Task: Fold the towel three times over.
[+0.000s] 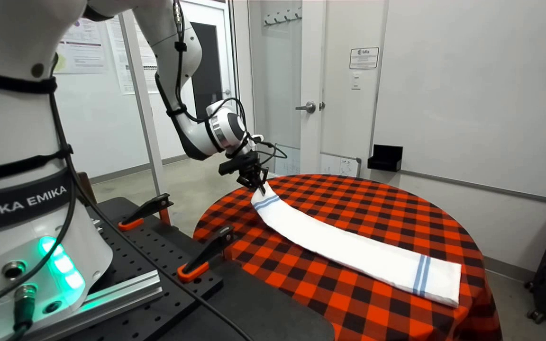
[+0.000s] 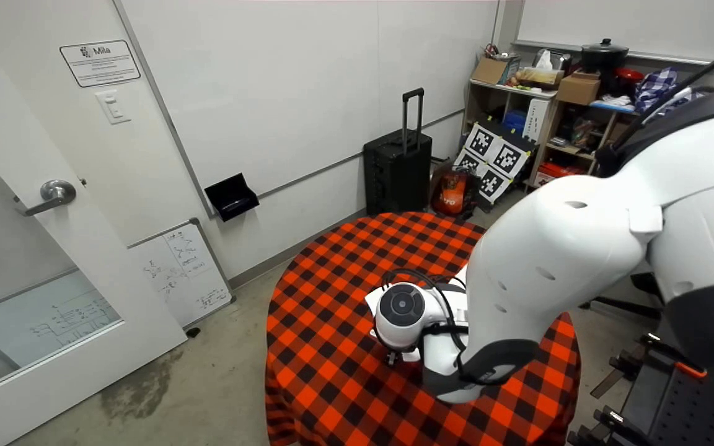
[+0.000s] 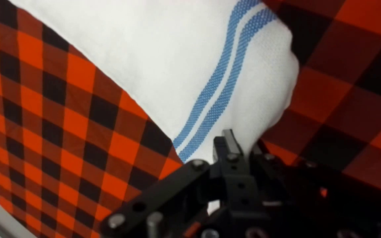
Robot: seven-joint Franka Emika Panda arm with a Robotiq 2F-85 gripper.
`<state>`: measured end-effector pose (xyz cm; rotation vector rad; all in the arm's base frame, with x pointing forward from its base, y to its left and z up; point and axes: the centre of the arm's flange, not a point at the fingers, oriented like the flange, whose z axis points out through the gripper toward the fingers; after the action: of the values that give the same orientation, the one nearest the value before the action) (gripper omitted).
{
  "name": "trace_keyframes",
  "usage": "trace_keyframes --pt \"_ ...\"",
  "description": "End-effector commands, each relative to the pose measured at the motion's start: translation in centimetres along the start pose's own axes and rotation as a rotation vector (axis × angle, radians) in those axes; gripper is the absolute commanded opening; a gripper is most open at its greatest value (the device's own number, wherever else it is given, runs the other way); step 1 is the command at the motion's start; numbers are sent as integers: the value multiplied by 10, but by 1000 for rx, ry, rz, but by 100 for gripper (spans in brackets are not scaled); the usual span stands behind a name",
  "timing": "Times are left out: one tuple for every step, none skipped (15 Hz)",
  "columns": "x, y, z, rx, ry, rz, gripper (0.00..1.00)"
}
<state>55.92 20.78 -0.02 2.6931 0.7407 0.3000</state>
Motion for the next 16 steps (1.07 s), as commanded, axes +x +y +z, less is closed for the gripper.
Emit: trace_keyframes --pt "-1 52 -43 59 -31 -76 2" --pt "-3 66 -52 67 -37 -96 2" --pt "-7 80 -60 79 -44 -114 2" --pt "-10 92 -69 93 -51 -131 2" --pt "-16 106 -79 106 -61 -146 2" --pt "-21 118 -89 119 -65 -159 2" --pt "-27 131 -103 126 -67 -174 2" --pt "-32 142 -114 127 -66 -187 2" --pt "-39 152 -129 124 -65 -201 2" --pt "-45 163 -142 117 -65 -211 2" --pt "-52 172 -157 110 -62 -215 2" --pt "-58 180 -172 88 -53 -204 2" --pt "-64 189 -188 65 -40 -180 2" --pt "-68 196 -203 55 -29 -158 2" --pt "-72 205 -222 53 -14 -124 2" --pt "-76 212 -238 50 2 -94 2"
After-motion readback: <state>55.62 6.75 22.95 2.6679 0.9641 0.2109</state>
